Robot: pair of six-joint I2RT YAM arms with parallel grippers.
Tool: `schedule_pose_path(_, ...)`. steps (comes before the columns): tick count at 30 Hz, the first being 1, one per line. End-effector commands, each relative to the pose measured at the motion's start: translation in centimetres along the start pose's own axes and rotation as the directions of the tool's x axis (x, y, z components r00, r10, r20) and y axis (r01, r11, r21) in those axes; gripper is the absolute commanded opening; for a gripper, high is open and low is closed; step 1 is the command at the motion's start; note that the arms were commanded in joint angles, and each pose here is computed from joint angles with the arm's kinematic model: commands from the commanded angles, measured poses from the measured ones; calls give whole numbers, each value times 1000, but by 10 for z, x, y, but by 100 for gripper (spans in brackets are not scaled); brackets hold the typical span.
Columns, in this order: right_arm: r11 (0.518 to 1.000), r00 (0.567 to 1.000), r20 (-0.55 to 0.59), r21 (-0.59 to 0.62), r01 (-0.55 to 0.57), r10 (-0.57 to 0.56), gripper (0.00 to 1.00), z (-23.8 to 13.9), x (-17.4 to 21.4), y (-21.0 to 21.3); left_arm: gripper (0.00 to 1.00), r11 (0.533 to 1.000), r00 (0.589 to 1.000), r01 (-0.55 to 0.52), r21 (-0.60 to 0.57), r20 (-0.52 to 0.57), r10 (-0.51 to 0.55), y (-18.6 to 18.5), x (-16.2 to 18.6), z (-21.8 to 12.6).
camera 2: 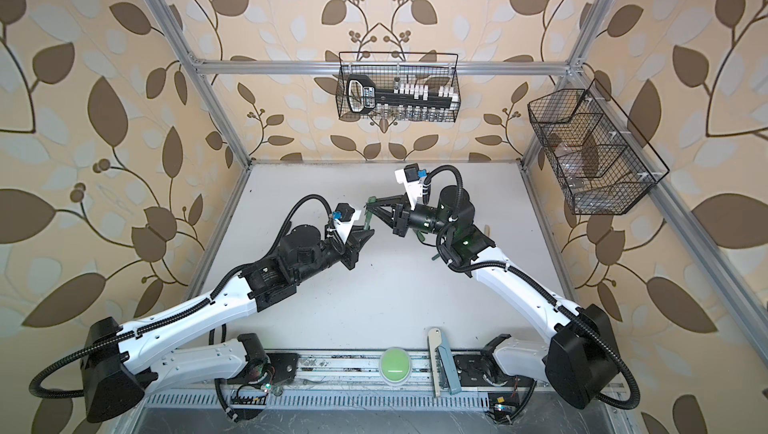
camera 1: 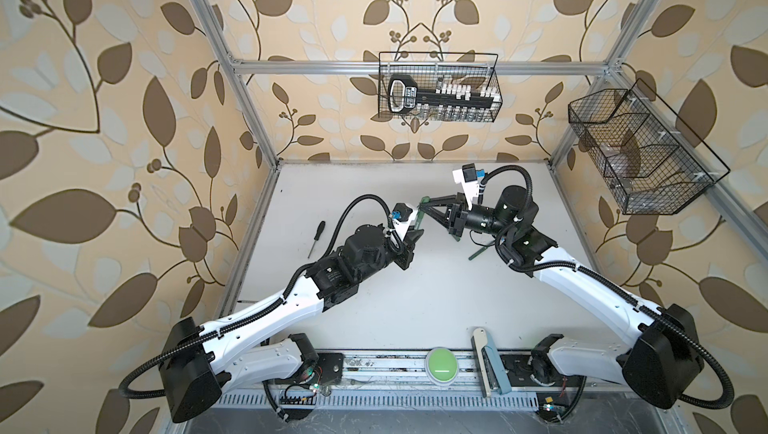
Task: Insert the pens into the pen caps
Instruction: 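Push the green cap down over the pen with the right gripper, then open the left gripper off the capped green pen while the right gripper holds it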
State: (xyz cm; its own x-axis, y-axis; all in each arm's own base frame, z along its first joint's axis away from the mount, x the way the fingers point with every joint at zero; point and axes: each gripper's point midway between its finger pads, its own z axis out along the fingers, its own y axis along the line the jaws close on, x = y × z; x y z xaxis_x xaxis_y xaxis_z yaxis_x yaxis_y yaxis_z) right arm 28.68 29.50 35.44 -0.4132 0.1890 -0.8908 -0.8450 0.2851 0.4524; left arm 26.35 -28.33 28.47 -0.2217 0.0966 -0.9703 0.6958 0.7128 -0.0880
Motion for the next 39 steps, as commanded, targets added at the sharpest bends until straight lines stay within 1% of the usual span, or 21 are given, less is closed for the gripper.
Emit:
schedule_pose_path(1,993,987,-136,-64,-96,87,0,0,42,11,0,998,959,-42,-41,279,52,6,-95,-16)
schedule_pose_path(4,992,981,-167,-57,-110,99,0,-1,54,8,0,997,940,-71,-36,332,79,8,-117,-22)
schedule_pose_path(7,989,972,-203,-57,-135,121,0,1,72,6,0,997,921,-81,5,383,73,10,-139,-28)
schedule_pose_path(10,984,955,-256,-53,-170,151,0,5,97,4,0,996,898,-70,49,439,41,17,-161,-35)
schedule_pose_path(12,978,939,-293,-51,-200,177,0,8,114,1,0,991,882,-90,99,470,33,14,-177,-42)
schedule_pose_path(14,971,927,-315,-54,-233,205,0,10,127,0,0,987,867,-119,106,496,51,11,-188,-47)
schedule_pose_path(17,959,914,-330,-71,-273,236,0,9,139,3,0,984,845,-156,82,527,90,10,-201,-53)
schedule_pose_path(20,955,900,-363,-73,-286,242,0,11,150,8,0,981,826,-176,77,554,104,9,-212,-59)
schedule_pose_path(22,960,901,-364,-54,-275,238,0,11,149,6,0,979,833,-177,102,545,94,6,-211,-56)
schedule_pose_path(24,968,920,-314,-9,-251,235,0,9,129,-4,0,979,867,-146,142,495,58,5,-198,-45)
schedule_pose_path(26,976,940,-265,21,-219,216,0,5,103,-15,0,981,919,-83,176,394,7,7,-169,-27)
schedule_pose_path(27,978,949,-237,62,-198,207,0,2,87,-23,4,982,942,-33,185,333,-31,11,-149,-17)
schedule_pose_path(29,984,963,-208,92,-156,172,0,1,64,-31,11,981,968,42,187,237,-87,16,-109,-3)
schedule_pose_path(30,981,965,-199,127,-147,171,0,0,56,-39,19,980,972,94,174,197,-128,20,-90,2)
schedule_pose_path(31,980,968,-189,143,-137,163,0,1,47,-43,32,977,973,130,167,166,-158,23,-74,5)
schedule_pose_path(32,979,970,-183,152,-133,161,0,2,41,-49,36,975,974,162,151,133,-183,26,-59,5)
schedule_pose_path(33,973,969,-175,180,-141,173,0,4,37,-58,38,973,973,195,127,102,-208,30,-43,4)
schedule_pose_path(35,965,964,-175,203,-165,201,0,8,36,-73,52,971,971,229,62,61,-233,39,-19,-2)
schedule_pose_path(36,954,957,-177,235,-186,230,0,10,40,-85,61,969,968,248,14,45,-248,46,-9,-8)
schedule_pose_path(38,928,946,-173,304,-215,275,0,14,51,-110,70,960,964,266,-89,33,-264,61,8,-24)
schedule_pose_path(39,898,929,-175,366,-246,326,0,17,63,-128,77,947,961,277,-162,33,-275,72,16,-34)
